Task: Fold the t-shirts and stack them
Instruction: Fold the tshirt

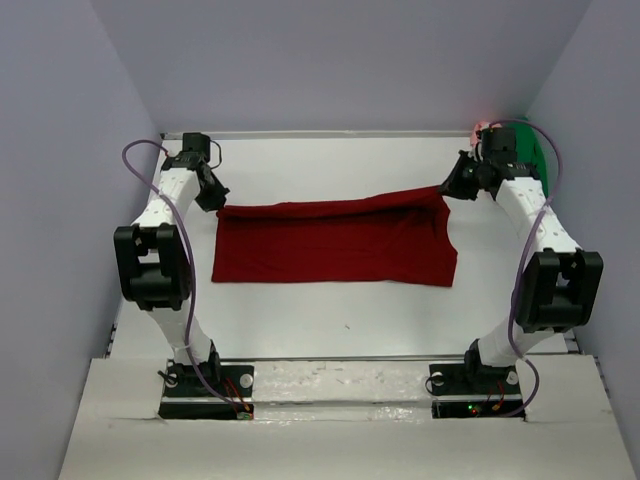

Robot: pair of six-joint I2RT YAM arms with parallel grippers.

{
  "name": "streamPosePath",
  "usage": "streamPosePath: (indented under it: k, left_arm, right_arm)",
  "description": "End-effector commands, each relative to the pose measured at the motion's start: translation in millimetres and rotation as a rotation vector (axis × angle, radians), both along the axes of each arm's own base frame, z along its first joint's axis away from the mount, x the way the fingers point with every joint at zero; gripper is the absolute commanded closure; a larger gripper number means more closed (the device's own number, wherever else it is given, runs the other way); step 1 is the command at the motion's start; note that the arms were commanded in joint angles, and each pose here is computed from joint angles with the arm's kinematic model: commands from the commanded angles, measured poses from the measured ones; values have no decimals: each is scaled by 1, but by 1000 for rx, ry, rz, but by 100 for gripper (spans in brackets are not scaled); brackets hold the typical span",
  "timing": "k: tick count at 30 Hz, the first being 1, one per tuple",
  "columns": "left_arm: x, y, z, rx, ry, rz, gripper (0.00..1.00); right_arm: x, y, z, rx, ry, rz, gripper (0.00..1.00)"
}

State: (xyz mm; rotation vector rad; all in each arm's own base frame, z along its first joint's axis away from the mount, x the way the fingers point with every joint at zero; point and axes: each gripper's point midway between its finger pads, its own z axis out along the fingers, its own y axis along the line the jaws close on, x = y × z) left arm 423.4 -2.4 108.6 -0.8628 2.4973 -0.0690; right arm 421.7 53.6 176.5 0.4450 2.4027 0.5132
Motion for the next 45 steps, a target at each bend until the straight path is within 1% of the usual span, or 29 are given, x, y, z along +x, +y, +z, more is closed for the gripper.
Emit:
streamPosePath:
  k: [1, 2, 3, 14, 17, 18, 20, 21, 23, 24, 25, 26, 27, 32, 38, 45]
  left_arm:
    - [-5, 5, 28, 33, -64, 3, 100]
    - [-6, -6, 28, 33, -64, -22, 100]
    - [-7, -7, 28, 40, -65, -25, 100]
    - [-22, -11, 21, 32, -48, -38, 100]
    - [-25, -14, 21, 18, -49, -43, 91]
    - [-27, -14, 21, 15, -50, -41, 82]
    - [-30, -13, 21, 17, -49, -37, 67]
    - [-32, -13, 21, 18, -45, -26, 57]
    - [-33, -11, 22, 20, -49, -16, 47]
    - [-35, -11, 22, 24, -47, -10, 32]
    - [-38, -10, 22, 22, -39, -1, 22]
    - [-39, -10, 22, 22, -36, 2, 18]
    - [-39, -9, 23, 25, -38, 6, 17]
    - [-35, -10, 31, 27, -63, 3, 17]
    - [-30, -15, 29, 15, -58, -25, 20]
    - [-25, -17, 32, 17, -68, -37, 21]
  right_arm:
    - [-3, -1, 33, -25, -110, -4, 100]
    - [-4, -1, 31, -27, -105, -6, 100]
    - [-6, -1, 34, -29, -112, -5, 100]
    - [-22, 10, 23, 10, -83, 29, 100]
    - [-24, 14, 23, 30, -78, 40, 100]
    - [-24, 15, 24, 37, -81, 44, 100]
    - [-27, 19, 24, 39, -81, 55, 100]
    - [-28, 20, 26, 42, -85, 59, 100]
    - [-29, 20, 28, 43, -89, 58, 100]
    - [-31, 21, 28, 48, -89, 62, 100]
    - [-32, 22, 31, 50, -96, 64, 100]
    - [-33, 22, 31, 50, -96, 64, 100]
    - [-35, 22, 29, 51, -91, 65, 100]
    - [-46, 26, 29, 56, -91, 67, 100]
    - [-57, 22, 8, 45, -38, 47, 100]
    - [-66, 31, -12, 51, -2, 80, 100]
